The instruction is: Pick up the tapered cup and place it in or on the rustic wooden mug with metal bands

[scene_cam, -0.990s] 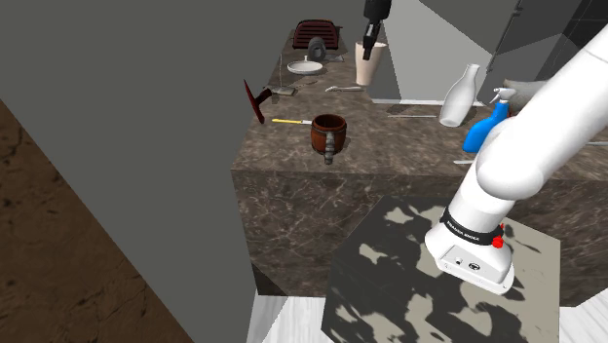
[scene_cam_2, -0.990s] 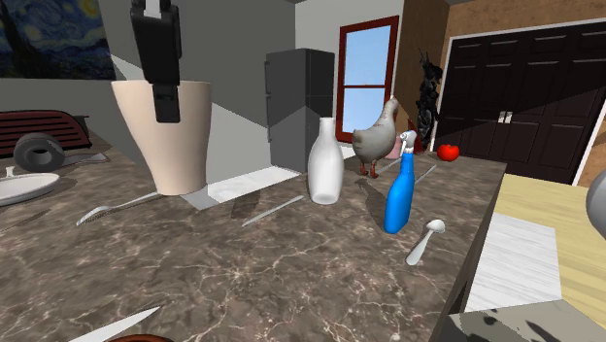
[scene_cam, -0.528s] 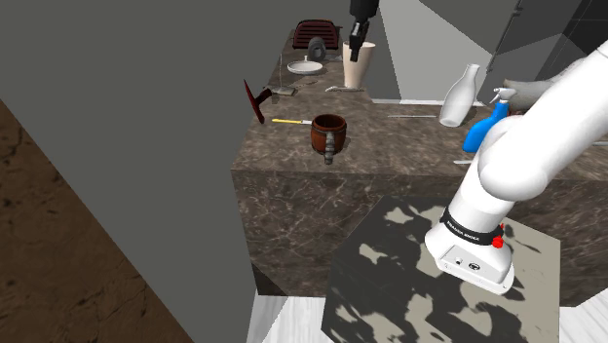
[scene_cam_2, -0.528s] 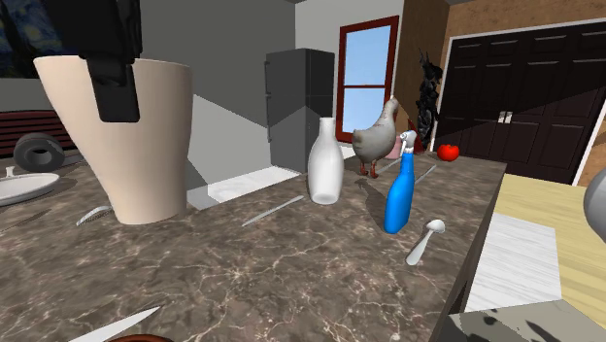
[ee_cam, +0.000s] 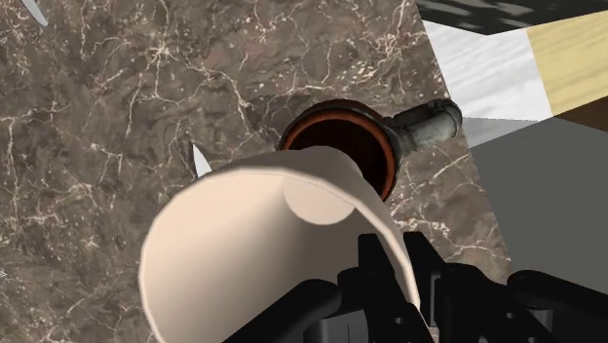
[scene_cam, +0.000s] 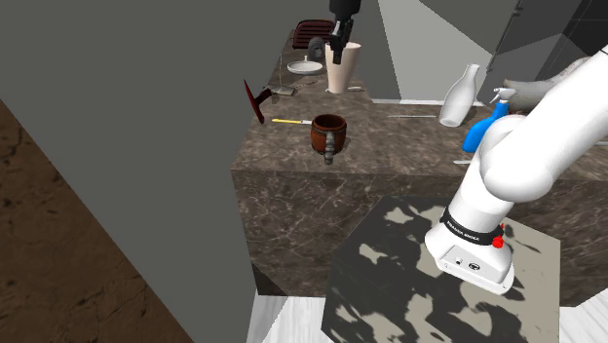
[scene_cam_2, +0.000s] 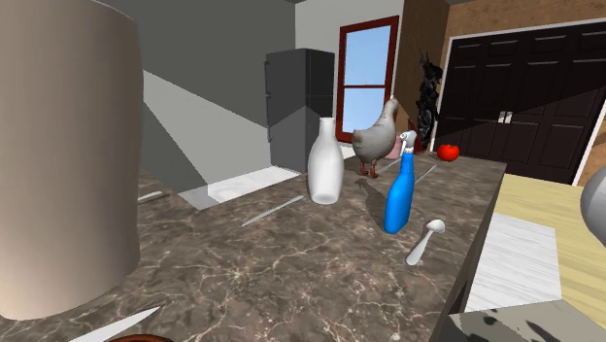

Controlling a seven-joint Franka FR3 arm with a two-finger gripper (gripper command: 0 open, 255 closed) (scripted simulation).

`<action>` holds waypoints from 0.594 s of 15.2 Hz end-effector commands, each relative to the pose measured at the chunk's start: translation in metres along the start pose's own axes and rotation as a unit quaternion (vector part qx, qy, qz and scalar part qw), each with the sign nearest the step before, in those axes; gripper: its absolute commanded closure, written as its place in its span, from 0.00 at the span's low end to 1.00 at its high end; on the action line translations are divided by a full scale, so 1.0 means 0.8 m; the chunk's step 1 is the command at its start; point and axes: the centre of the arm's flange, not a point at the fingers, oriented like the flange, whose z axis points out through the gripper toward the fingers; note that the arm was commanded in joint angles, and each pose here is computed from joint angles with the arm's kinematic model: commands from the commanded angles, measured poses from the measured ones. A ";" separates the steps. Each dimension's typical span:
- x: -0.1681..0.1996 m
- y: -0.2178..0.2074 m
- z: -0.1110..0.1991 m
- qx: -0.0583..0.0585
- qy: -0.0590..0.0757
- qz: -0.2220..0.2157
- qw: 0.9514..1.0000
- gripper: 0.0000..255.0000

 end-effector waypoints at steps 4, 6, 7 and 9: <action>0.009 -0.045 0.000 0.000 0.000 0.001 1.000 1.00; 0.009 -0.047 0.013 0.000 0.000 0.001 1.000 1.00; 0.008 -0.048 0.020 0.000 0.000 0.001 1.000 1.00; 0.007 -0.050 0.033 0.000 0.000 0.001 1.000 1.00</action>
